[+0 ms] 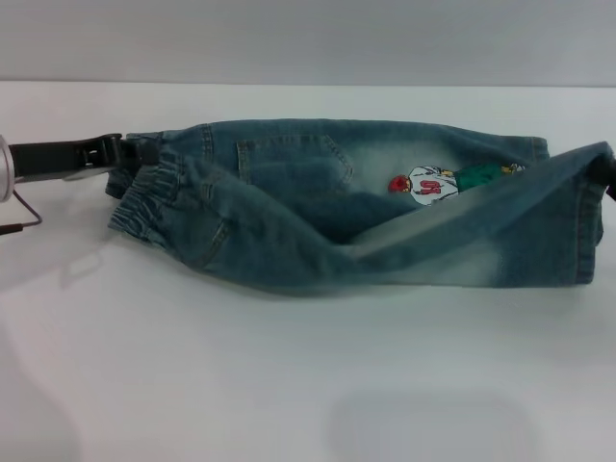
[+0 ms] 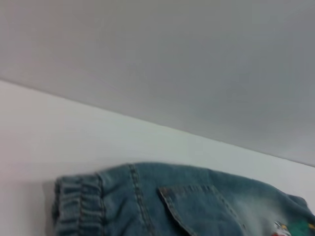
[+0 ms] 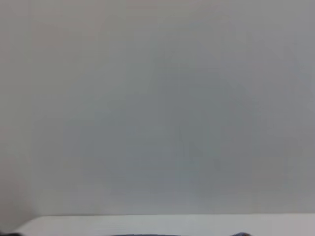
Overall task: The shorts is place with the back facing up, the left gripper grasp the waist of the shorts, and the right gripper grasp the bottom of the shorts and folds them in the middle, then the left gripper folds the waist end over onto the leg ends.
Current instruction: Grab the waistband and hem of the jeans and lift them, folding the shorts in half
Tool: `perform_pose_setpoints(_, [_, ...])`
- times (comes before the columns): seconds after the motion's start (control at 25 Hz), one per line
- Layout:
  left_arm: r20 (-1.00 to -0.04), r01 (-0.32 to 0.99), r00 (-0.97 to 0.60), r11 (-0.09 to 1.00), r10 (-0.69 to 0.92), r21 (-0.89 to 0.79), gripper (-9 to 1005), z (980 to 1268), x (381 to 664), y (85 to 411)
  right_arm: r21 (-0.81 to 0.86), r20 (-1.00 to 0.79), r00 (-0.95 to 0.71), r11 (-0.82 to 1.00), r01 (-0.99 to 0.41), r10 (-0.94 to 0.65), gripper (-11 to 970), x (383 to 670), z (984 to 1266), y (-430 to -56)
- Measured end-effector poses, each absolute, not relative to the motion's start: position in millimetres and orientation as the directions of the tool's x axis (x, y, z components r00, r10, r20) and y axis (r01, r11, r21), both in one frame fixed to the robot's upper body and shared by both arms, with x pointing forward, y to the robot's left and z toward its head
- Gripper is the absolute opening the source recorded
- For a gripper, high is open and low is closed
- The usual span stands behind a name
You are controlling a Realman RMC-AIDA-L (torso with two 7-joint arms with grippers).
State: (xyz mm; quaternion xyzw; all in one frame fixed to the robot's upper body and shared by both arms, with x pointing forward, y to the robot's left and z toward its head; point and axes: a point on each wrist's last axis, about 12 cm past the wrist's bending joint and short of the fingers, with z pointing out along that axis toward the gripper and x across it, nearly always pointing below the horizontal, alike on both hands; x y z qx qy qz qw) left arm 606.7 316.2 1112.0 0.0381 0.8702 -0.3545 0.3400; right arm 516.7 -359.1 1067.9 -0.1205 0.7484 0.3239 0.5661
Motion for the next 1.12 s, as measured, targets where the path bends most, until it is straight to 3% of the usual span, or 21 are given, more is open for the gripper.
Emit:
perform_pose_setpoints(0.72, [-0.711, 0.284, -0.66, 0.796, -0.242, -0.535, 48, 1112, 623, 312, 0.346, -0.921, -0.308, 0.869, -0.355, 0.241, 47, 553, 1061, -356])
perform_pose_setpoints(1.12, [-0.73, 0.255, -0.628, 0.816, -0.268, -0.519, 48, 1114, 627, 317, 0.323, -0.923, -0.314, 0.888, -0.326, 0.22, 57, 577, 1067, -348])
